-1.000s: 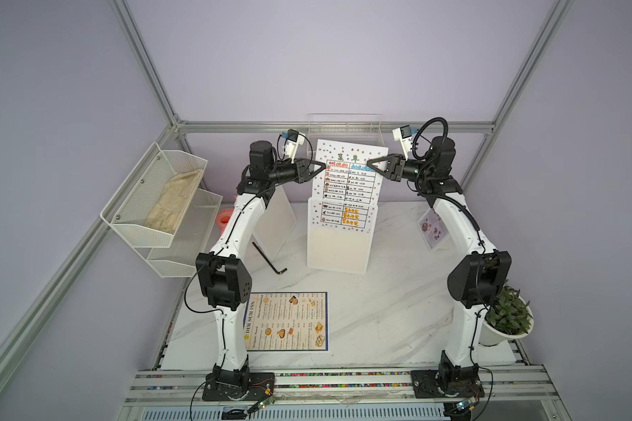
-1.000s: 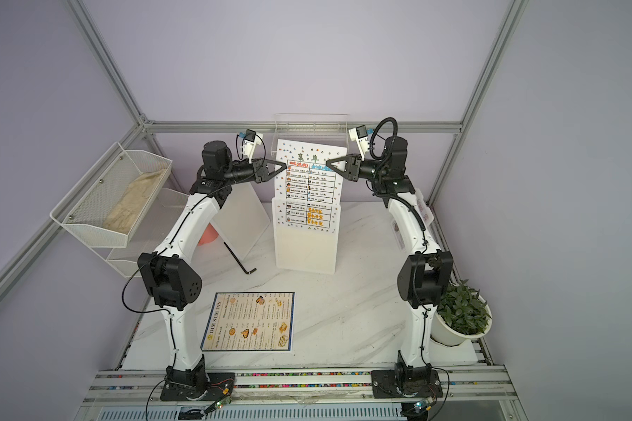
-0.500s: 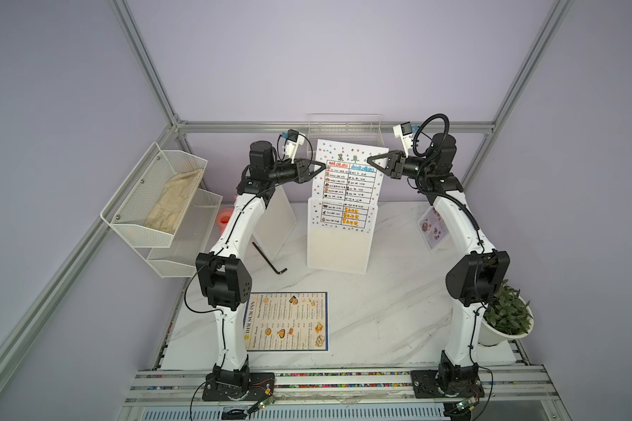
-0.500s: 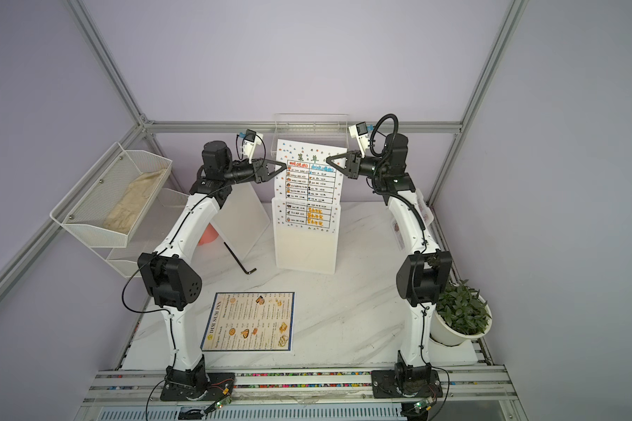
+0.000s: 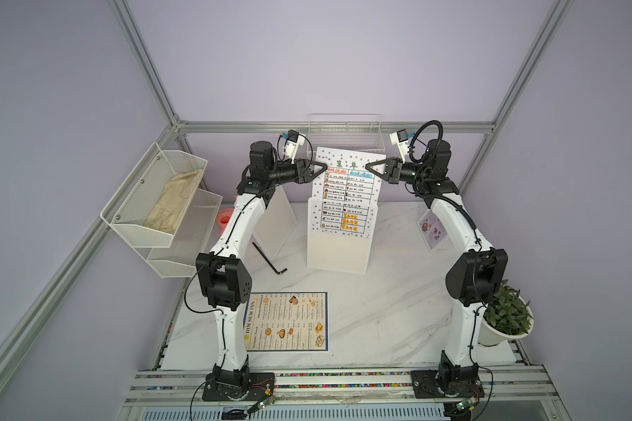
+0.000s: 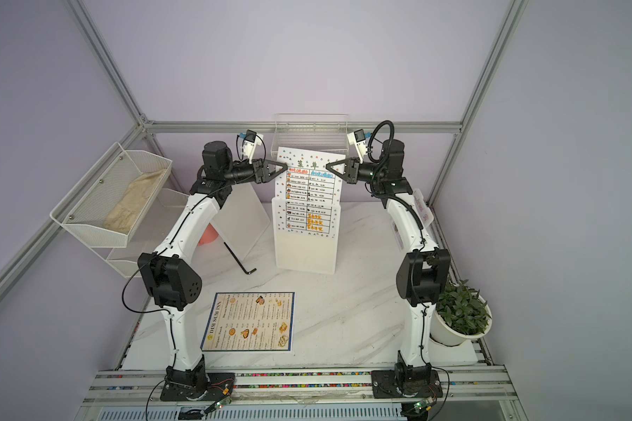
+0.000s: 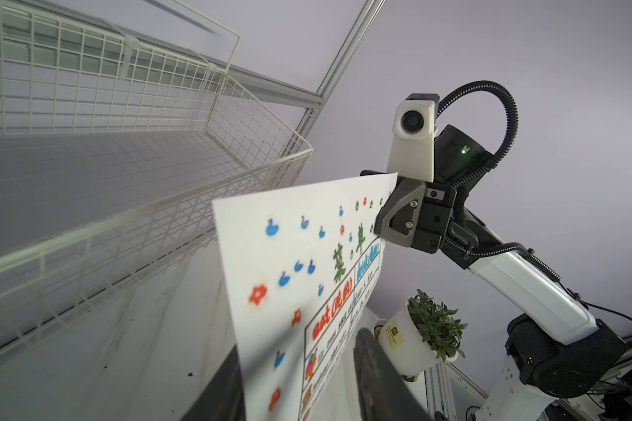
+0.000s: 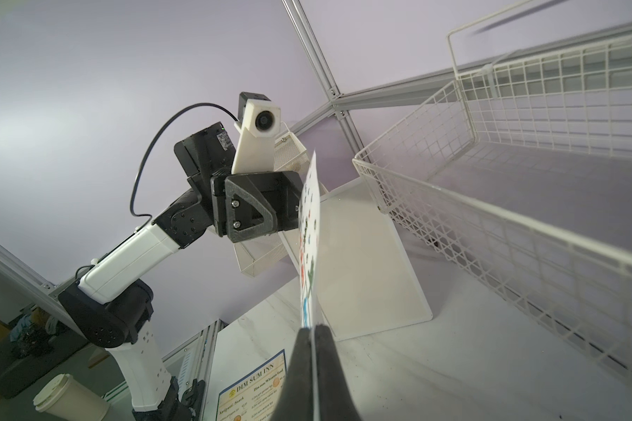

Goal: Insert the menus into the narrow rack
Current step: Insert the menu into the narrow rack.

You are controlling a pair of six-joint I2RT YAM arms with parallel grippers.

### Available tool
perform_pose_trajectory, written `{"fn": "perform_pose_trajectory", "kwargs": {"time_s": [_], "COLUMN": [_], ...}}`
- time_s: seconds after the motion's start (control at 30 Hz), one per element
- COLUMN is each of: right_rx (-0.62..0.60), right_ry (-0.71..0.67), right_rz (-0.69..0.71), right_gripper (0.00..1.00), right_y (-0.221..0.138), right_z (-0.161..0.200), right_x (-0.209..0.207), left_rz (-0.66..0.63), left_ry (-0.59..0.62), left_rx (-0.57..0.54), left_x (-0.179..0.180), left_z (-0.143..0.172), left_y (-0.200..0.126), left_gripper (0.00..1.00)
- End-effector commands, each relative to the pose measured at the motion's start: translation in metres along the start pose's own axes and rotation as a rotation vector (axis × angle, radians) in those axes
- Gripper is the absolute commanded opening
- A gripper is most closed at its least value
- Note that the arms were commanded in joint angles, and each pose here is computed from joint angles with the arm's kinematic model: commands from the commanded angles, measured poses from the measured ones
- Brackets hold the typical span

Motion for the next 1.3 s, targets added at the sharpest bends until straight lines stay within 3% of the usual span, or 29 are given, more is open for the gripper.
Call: {"fn": "perform_pose_trajectory", "kwargs": {"time_s": [0.0,0.6,0.83,1.03,1.27], "right_rx": [0.007,0.014,0.013,0.005,0.008], "right_ry": [-0.034,-0.018,-0.042,-0.058,-0.058], "right_rz": [-0.03,-0.04,-0.037,-0.03,-0.031], "right_gripper": [0.0,0.0,0.13,0.17,0.08], "right_y": [0.0,0.005,0.004,0.004,0.003], "right_z": [0.0,0.009,0.003,-0.002,-0.003], "right_x": [0.016,0.015,0.02,0.024,0.026], "left_rz": [0.005,-0.012,-0.013,-0.014,-0.011], "left_ry": [0.06,0.046,0.048,0.052,0.058], "left_rx": [-0.029,-0.008,-0.012,-0.016,-0.022], "left_x": [-0.01,-0.008,-0.008,-0.009,-0.011], "left_z": [-0.015,-0.001,-0.003,-0.005,-0.009], "left_y": [-0.007,-0.009,-0.009,-0.009,-0.01], "left_gripper": [0.44,0.26,0.22,0.22,0.23]}}
Point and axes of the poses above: each gripper's point midway between its finger pads, its own y axis out along the fingers, its own x axis along the line the jaws close on, z = x × y, the point moved 4 cm from there along -y, back along the fingers, and after that the axes turned 14 degrees about y, right-handed, at the moved point
